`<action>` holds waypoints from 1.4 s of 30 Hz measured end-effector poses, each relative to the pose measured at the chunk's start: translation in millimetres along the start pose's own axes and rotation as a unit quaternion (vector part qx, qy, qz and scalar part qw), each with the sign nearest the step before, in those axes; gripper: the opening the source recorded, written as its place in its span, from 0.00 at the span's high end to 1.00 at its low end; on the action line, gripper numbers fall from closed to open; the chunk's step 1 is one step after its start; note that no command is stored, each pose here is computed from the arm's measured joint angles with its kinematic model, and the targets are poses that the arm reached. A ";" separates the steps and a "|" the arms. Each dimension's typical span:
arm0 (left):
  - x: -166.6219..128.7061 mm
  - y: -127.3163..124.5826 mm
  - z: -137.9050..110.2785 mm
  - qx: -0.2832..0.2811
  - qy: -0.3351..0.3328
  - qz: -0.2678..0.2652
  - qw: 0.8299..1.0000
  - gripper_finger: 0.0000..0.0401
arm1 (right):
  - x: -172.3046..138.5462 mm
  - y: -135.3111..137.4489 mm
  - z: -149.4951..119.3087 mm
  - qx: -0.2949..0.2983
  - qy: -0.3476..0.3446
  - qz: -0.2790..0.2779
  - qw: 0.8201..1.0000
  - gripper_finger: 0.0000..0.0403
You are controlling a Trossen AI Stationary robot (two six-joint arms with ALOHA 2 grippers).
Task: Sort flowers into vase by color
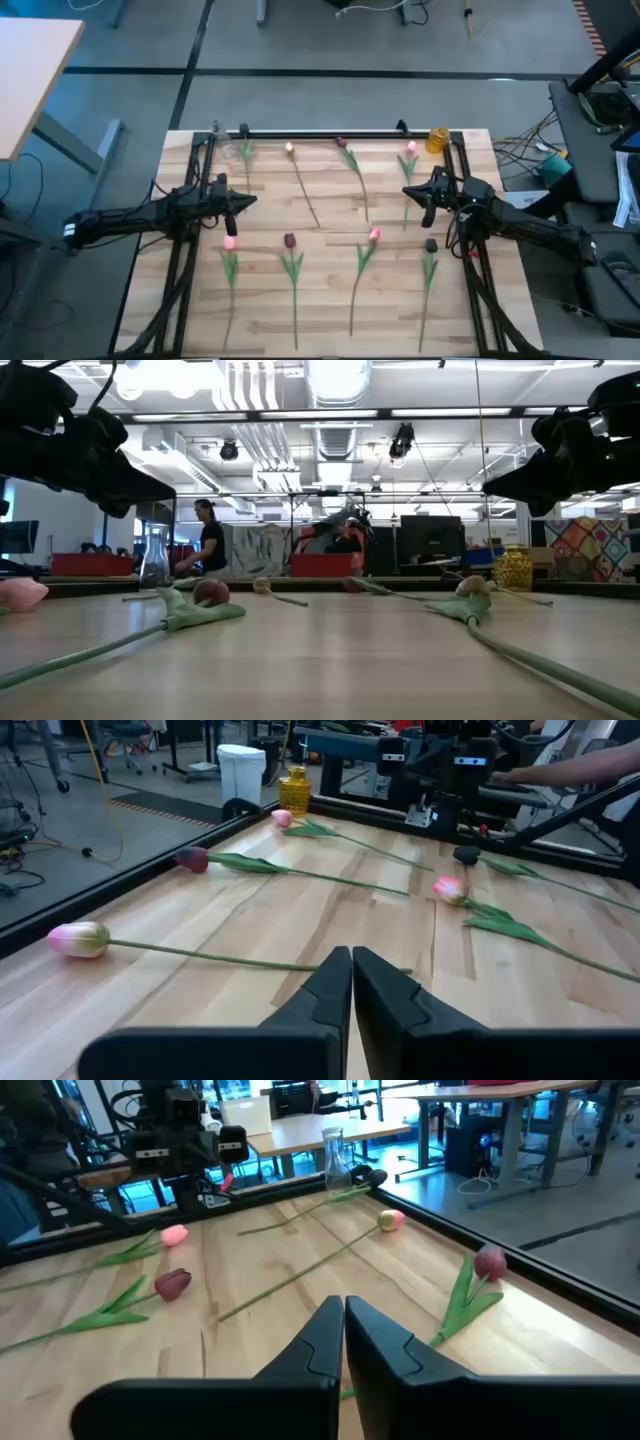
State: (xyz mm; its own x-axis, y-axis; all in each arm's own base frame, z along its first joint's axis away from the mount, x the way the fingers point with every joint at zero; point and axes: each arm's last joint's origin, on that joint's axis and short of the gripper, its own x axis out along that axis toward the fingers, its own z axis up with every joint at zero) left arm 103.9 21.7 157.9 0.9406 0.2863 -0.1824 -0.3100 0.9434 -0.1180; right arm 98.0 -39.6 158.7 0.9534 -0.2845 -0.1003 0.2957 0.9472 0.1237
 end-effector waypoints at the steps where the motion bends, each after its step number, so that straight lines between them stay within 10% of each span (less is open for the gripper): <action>1: 0.0 0.0 0.0 0.000 0.000 0.000 1.000 1.00 | 0.0 0.0 0.0 0.000 0.000 0.000 1.000 0.98; 42: 0.1 -0.8 5.6 -0.029 -0.036 -0.006 0.999 1.00 | 0.0 0.0 0.1 0.000 0.000 0.000 1.000 0.98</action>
State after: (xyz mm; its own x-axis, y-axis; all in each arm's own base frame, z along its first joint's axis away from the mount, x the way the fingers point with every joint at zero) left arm 105.0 21.9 163.5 0.9509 0.2888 -0.1113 -0.3048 0.9361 -0.1755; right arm 98.0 -39.6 158.8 0.9534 -0.2844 -0.1003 0.2956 0.9472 0.1241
